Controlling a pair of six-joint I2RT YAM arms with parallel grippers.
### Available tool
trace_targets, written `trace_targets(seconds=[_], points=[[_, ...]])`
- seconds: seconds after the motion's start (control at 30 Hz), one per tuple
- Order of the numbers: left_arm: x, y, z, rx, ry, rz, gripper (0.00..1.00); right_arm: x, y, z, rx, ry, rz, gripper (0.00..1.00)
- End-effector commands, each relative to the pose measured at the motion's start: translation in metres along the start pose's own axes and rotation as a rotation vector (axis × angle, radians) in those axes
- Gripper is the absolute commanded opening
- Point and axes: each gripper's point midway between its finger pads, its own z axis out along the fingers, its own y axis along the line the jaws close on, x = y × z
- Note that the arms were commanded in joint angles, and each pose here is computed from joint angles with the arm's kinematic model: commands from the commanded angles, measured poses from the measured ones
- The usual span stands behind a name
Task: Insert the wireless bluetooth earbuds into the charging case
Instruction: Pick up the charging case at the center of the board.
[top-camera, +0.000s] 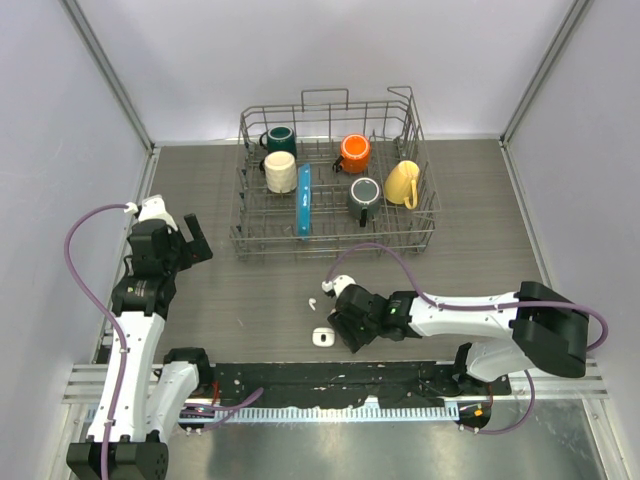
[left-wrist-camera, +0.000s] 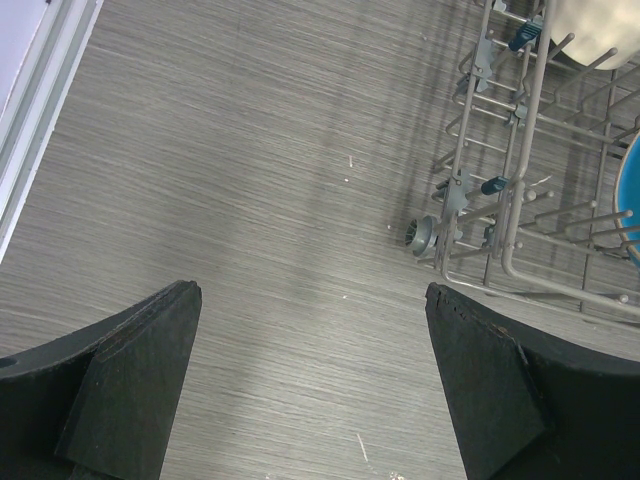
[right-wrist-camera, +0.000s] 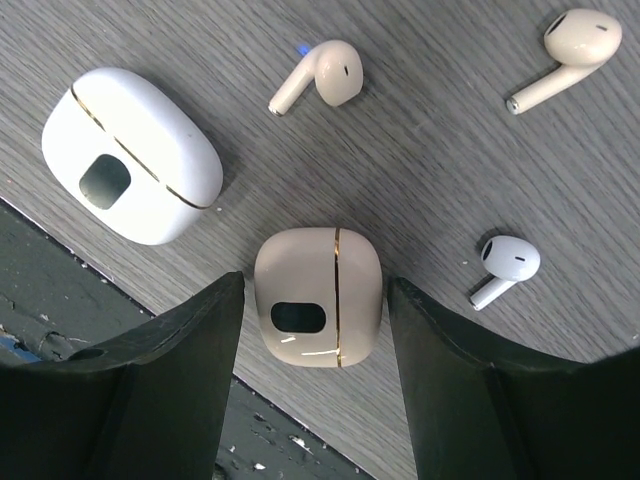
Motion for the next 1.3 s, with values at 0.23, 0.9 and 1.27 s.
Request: trace_targets(seconds=[0.23, 0.9, 1.27], points=[[-0.005, -0.003, -0.002, 0.013, -0.022, 0.008, 1.00, -0.004, 0.004, -0.010, -0.012, -0.010, 0.019, 0.65], [-0.013, -0.047, -0.036, 0.262, 0.028, -0.038, 1.00, -0.042, 0.004, -0.049, -0.008, -0.152, 0.030, 0.17], [-0.031, -0.097, -0.094, 0.571, -0.013, -0.161, 1.00, -0.109, 0.004, -0.106, 0.005, -0.383, 0.013, 0.03]])
